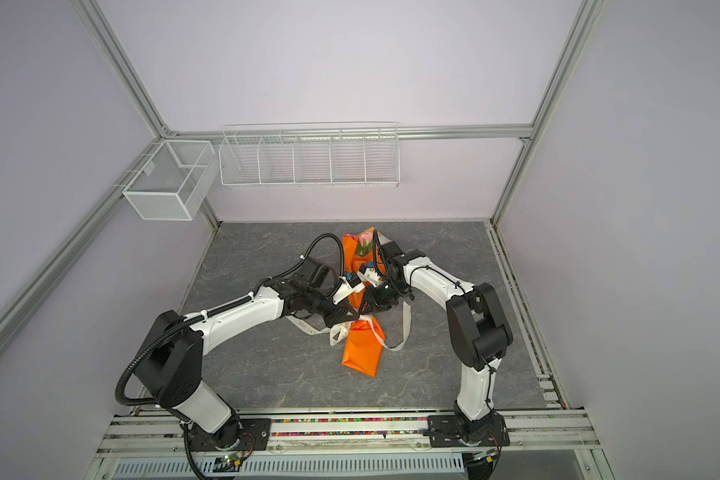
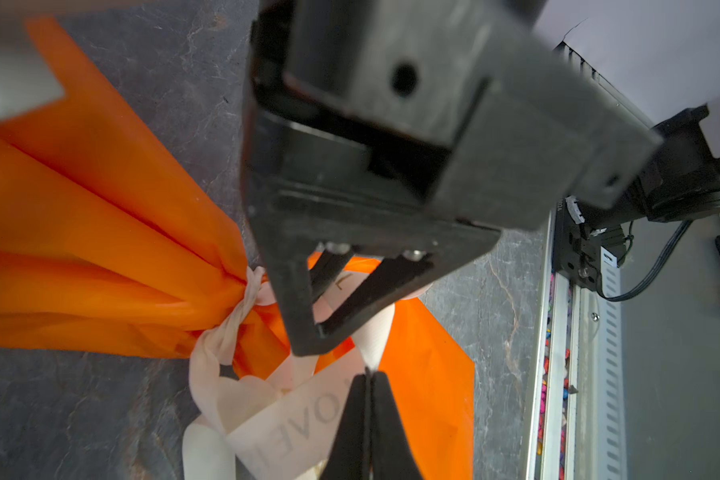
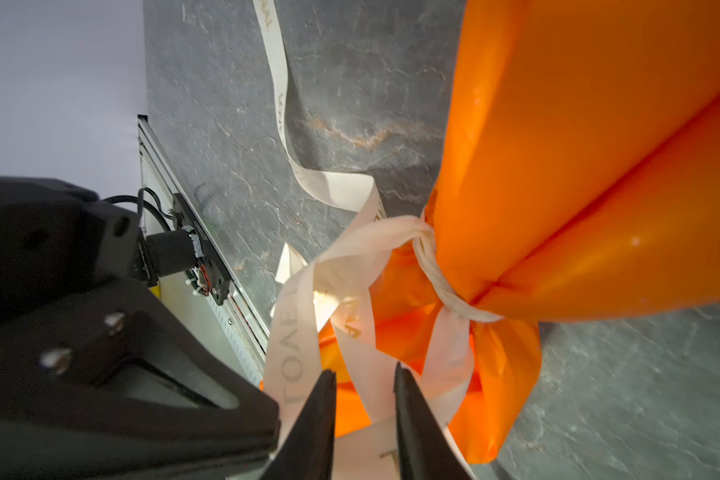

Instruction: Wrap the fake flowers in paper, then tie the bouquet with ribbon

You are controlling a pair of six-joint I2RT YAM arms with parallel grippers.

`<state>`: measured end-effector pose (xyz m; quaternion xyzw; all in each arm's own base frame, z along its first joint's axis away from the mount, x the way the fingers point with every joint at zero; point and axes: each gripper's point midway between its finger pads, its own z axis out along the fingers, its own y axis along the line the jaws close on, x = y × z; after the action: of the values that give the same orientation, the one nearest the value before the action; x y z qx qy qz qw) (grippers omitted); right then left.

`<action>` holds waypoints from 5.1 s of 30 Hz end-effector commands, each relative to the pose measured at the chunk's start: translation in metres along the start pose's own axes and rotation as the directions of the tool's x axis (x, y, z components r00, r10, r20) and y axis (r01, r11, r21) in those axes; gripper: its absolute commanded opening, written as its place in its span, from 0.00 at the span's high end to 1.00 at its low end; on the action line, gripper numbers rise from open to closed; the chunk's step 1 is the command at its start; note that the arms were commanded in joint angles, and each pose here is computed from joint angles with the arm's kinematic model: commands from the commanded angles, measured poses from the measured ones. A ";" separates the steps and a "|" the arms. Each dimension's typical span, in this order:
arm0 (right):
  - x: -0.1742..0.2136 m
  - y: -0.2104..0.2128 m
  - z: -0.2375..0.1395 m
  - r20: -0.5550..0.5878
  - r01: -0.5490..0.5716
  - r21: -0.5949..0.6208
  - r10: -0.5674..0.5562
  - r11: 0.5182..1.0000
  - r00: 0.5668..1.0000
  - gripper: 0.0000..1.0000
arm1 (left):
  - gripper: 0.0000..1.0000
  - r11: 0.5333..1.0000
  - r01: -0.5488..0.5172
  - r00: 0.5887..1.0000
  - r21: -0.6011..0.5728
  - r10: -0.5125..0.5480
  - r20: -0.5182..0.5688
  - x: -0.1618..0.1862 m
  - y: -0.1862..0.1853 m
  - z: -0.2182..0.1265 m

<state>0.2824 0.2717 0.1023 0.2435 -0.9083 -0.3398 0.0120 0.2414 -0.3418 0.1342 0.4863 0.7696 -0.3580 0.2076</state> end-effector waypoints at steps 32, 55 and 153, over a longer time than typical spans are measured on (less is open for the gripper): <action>0.015 0.020 0.008 -0.137 0.081 -0.103 -0.095 0.991 0.986 0.62 | 1.00 0.994 -0.031 0.999 0.105 0.036 -0.041 0.006 -0.020 0.007; 0.001 0.000 0.013 -0.094 0.079 0.023 -0.076 0.997 0.993 0.86 | 1.00 0.998 -0.015 0.999 0.069 0.018 -0.042 0.018 -0.015 0.009; 0.006 -0.098 -0.041 0.317 -0.316 0.329 0.212 0.890 0.925 0.93 | 1.00 0.707 0.707 0.705 0.021 -0.707 0.053 0.066 0.055 -0.030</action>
<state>0.3245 0.1917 0.0785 0.0861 -0.9688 -0.2058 -0.1078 0.2592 -0.2726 0.0899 0.1329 0.8787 -0.4529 0.0723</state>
